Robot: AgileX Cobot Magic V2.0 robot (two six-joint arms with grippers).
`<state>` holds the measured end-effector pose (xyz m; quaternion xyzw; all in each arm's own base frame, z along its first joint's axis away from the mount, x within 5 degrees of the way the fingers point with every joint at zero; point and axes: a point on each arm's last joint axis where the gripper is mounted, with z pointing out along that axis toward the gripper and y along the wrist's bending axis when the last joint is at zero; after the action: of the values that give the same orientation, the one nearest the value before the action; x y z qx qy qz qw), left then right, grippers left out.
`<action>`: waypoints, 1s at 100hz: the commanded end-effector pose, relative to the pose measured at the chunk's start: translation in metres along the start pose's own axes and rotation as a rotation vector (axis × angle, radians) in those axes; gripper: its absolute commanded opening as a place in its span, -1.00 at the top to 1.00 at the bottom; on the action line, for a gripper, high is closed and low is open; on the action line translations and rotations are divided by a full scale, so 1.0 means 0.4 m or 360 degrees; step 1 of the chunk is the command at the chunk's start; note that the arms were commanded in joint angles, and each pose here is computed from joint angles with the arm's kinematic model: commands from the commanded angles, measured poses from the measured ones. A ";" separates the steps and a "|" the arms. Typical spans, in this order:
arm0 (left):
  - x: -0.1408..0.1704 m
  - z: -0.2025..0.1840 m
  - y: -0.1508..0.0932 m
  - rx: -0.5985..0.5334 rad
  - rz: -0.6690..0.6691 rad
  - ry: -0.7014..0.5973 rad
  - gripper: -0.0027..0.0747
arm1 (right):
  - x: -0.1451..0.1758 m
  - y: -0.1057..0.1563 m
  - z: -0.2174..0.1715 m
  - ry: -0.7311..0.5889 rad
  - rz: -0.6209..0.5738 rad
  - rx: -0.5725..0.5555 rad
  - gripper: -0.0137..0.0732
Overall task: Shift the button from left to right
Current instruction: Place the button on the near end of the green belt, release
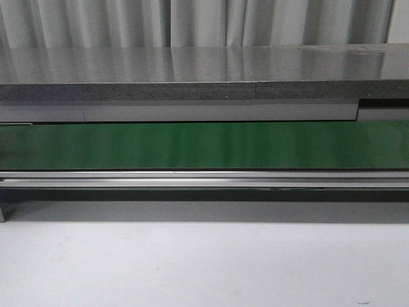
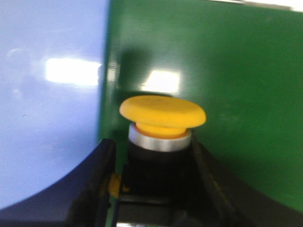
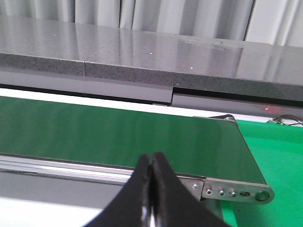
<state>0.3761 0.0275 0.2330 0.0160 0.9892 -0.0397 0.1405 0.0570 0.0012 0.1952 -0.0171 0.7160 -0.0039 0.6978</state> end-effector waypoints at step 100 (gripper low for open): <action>0.042 -0.284 -0.101 0.0008 0.0190 -0.0646 -0.54 | -0.021 -0.002 -0.004 -0.0155 -0.0013 0.0013 0.84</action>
<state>0.3450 0.0088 0.3045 0.0548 0.9642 -0.0331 0.2573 0.0570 0.0012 0.1952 -0.0171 0.7160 -0.0039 0.6978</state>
